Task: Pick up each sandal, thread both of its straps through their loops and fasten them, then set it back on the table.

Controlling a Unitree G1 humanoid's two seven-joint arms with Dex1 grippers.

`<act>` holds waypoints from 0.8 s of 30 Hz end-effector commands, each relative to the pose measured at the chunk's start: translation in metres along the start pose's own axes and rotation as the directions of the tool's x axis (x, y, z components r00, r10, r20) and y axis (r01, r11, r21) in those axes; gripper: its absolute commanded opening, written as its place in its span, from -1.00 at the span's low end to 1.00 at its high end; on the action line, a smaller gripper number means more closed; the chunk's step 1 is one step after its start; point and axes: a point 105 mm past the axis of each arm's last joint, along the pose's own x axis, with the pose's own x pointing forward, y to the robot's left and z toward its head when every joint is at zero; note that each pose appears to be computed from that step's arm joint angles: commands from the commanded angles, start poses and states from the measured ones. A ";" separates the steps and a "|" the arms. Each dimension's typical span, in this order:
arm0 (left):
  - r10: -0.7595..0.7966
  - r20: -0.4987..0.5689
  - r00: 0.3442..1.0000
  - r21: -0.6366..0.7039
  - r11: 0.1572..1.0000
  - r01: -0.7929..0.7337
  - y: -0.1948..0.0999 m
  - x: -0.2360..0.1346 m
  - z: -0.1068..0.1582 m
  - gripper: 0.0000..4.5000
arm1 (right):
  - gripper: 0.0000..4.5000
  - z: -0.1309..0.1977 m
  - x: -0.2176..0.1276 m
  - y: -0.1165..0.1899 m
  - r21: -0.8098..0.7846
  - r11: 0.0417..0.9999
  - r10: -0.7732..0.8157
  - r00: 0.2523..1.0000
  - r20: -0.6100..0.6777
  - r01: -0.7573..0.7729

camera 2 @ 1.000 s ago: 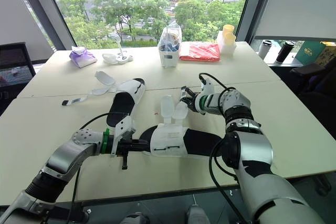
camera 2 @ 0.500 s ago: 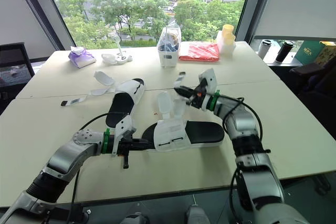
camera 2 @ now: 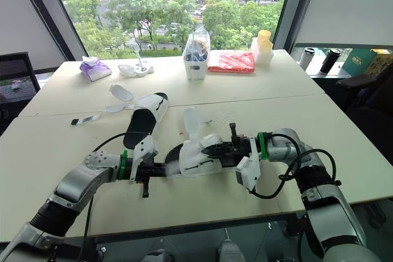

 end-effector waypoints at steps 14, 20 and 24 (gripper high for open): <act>-0.005 0.009 1.000 0.062 0.998 0.004 0.010 0.012 0.009 -1.00 | 0.75 -0.031 -0.040 0.002 0.108 0.987 -0.085 0.958 -0.274 0.118; 0.013 0.022 1.000 0.107 0.994 -0.016 0.022 0.010 0.021 -1.00 | 0.75 -0.047 -0.077 -0.011 0.235 0.916 -0.181 0.859 -0.479 0.324; 0.020 0.020 1.000 0.133 0.991 -0.022 0.032 0.011 0.027 -1.00 | 0.75 -0.047 -0.095 -0.011 0.581 0.637 -0.135 0.815 -0.564 0.507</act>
